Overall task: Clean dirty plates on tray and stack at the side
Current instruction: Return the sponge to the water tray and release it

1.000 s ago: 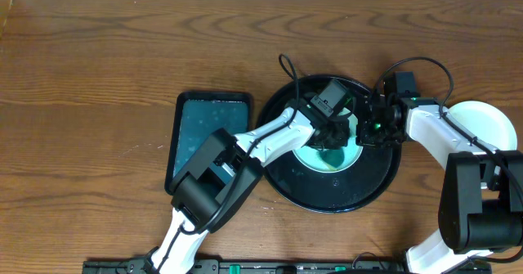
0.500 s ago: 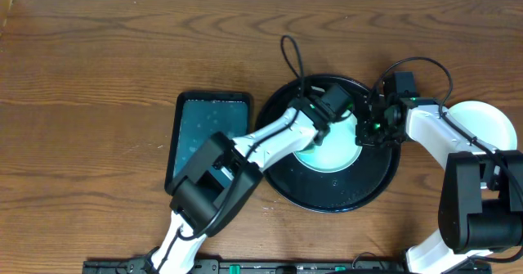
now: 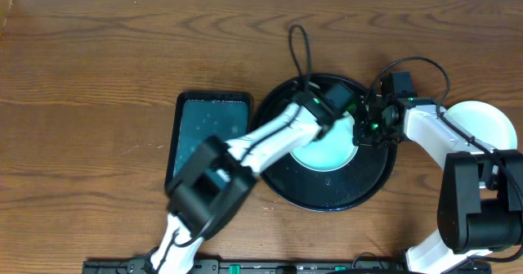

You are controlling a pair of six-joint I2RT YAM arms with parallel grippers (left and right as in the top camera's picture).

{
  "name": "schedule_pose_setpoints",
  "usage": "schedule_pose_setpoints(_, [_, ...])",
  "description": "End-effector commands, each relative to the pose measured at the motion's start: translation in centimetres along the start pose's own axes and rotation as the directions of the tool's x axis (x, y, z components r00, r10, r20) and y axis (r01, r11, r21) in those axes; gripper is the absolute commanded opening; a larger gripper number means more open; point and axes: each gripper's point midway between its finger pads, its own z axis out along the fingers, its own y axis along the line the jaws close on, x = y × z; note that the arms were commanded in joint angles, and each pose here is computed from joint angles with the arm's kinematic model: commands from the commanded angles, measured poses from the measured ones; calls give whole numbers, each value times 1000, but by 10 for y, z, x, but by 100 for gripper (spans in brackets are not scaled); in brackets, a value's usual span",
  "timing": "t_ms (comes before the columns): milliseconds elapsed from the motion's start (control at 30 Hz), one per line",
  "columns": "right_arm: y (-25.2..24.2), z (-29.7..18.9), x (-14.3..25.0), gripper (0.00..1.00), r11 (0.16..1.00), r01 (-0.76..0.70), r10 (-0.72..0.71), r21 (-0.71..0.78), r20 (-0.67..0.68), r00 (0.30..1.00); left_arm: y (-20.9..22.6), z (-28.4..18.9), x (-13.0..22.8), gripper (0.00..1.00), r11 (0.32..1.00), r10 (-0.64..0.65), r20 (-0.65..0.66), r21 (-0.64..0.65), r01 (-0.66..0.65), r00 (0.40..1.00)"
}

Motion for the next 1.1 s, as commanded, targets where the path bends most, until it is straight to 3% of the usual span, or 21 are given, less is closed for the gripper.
schedule_pose_setpoints(0, [-22,6,11,1,994,16,-12,107,-36,999,58,-46,-23,17,981,-175,28,86,172,984])
schedule_pose_setpoints(133, [-15,-12,2,1,995,31,-33,99,24,999,106,-57,-11,31,955,-266,-64,120,272,962])
schedule_pose_setpoints(433, [6,-85,-16,1,964,138,-192,227,238,952,131,-5,47,31,893,-300,-358,222,392,884])
schedule_pose_setpoints(633, [22,-95,-9,1,950,189,-253,249,256,933,143,21,77,36,872,-322,-438,208,443,839])
schedule_pose_setpoints(667, [19,-92,-9,4,951,182,-244,250,246,938,144,21,78,38,871,-325,-440,206,446,837])
schedule_pose_setpoints(733, [14,-83,-10,18,958,170,-221,229,222,950,144,21,77,46,870,-318,-438,216,442,841])
schedule_pose_setpoints(833, [18,-62,-9,30,978,184,-199,103,169,965,137,16,75,54,855,-308,-444,259,450,841])
schedule_pose_setpoints(967, [22,-37,-7,37,983,174,-167,-63,111,980,137,-1,69,59,839,-303,-418,309,448,856])
schedule_pose_setpoints(1067, [10,-21,-8,38,988,141,-136,-62,76,988,147,-22,61,66,831,-324,-357,335,444,876])
